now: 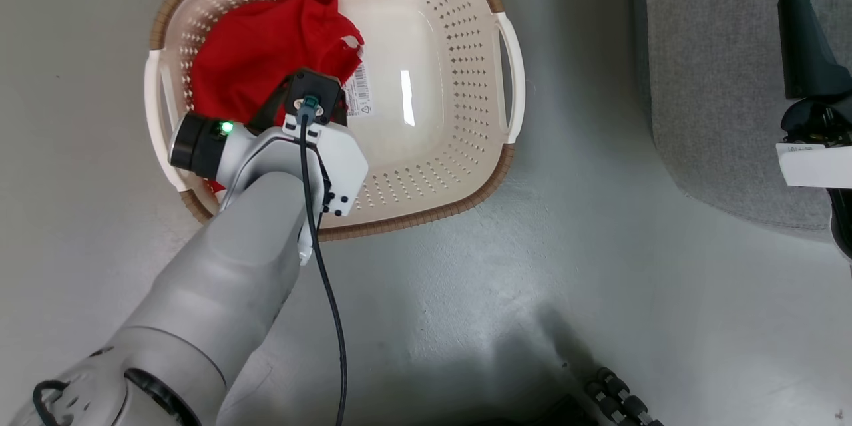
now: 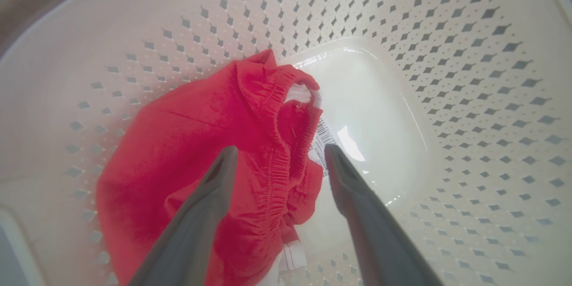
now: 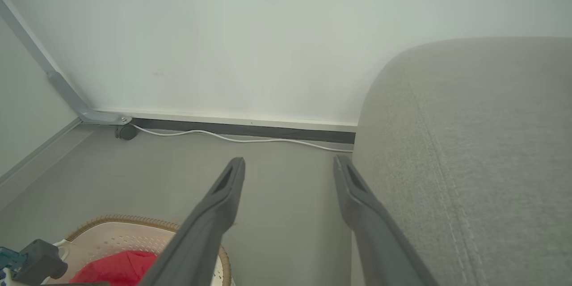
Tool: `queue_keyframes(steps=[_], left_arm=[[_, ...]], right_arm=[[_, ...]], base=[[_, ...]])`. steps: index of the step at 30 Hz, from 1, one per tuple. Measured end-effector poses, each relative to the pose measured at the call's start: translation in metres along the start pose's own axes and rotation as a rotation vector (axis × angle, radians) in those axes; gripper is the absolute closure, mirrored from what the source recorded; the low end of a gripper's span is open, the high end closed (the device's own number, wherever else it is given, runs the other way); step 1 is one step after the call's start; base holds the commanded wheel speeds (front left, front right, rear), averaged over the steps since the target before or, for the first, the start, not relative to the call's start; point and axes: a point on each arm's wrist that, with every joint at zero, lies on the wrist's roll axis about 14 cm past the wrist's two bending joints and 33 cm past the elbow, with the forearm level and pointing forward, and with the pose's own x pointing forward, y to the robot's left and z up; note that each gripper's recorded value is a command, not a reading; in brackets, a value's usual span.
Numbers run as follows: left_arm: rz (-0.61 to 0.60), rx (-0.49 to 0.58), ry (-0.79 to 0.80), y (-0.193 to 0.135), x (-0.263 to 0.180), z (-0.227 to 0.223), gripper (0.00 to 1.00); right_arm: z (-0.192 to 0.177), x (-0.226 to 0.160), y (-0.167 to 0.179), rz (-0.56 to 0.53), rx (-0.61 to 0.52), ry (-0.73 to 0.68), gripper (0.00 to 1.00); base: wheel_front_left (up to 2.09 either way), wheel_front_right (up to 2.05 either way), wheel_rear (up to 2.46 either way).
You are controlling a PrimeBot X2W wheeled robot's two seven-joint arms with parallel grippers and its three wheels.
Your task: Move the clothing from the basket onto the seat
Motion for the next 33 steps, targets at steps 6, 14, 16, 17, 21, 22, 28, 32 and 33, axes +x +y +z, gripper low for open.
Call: queue_keyframes(steps=[6,14,16,17,21,22,28,32,33], left_arm=[[0.036,0.082,0.098,0.010,0.012,-0.016,0.00],[0.084,0.227,0.196,0.026,0.023,-0.031,0.00],[0.089,0.252,0.209,0.028,0.026,-0.033,0.00],[0.090,0.258,0.219,0.028,0.027,-0.034,0.00],[0.089,0.265,0.229,0.028,0.035,-0.037,0.00],[0.088,0.262,0.233,0.028,0.037,-0.039,0.00],[0.091,0.241,0.250,0.029,0.042,-0.047,0.26],[0.099,0.238,0.255,0.033,0.043,-0.048,1.00],[0.099,0.239,0.256,0.034,0.043,-0.048,1.00]], right_arm=[[-0.012,0.000,-0.002,-0.004,0.004,0.024,0.00],[-0.023,0.000,-0.003,-0.013,0.021,0.040,0.00],[-0.024,-0.001,-0.004,-0.016,0.023,0.043,0.00],[-0.024,-0.001,-0.004,-0.018,0.025,0.043,0.00],[-0.024,0.001,-0.006,-0.020,0.021,0.040,0.00],[-0.026,0.001,-0.007,-0.021,0.020,0.042,0.00],[-0.027,0.001,-0.011,-0.030,0.014,0.047,0.00],[-0.022,0.002,-0.011,-0.029,0.009,0.034,0.00],[-0.021,0.002,-0.011,-0.029,0.008,0.033,0.00]], base=[[0.00,0.00,0.00],[0.00,0.00,0.00],[0.00,0.00,0.00],[0.00,0.00,0.00],[0.00,0.00,0.00],[0.00,0.00,0.00],[0.00,0.00,0.00],[0.00,0.00,0.00],[0.00,0.00,0.00]])
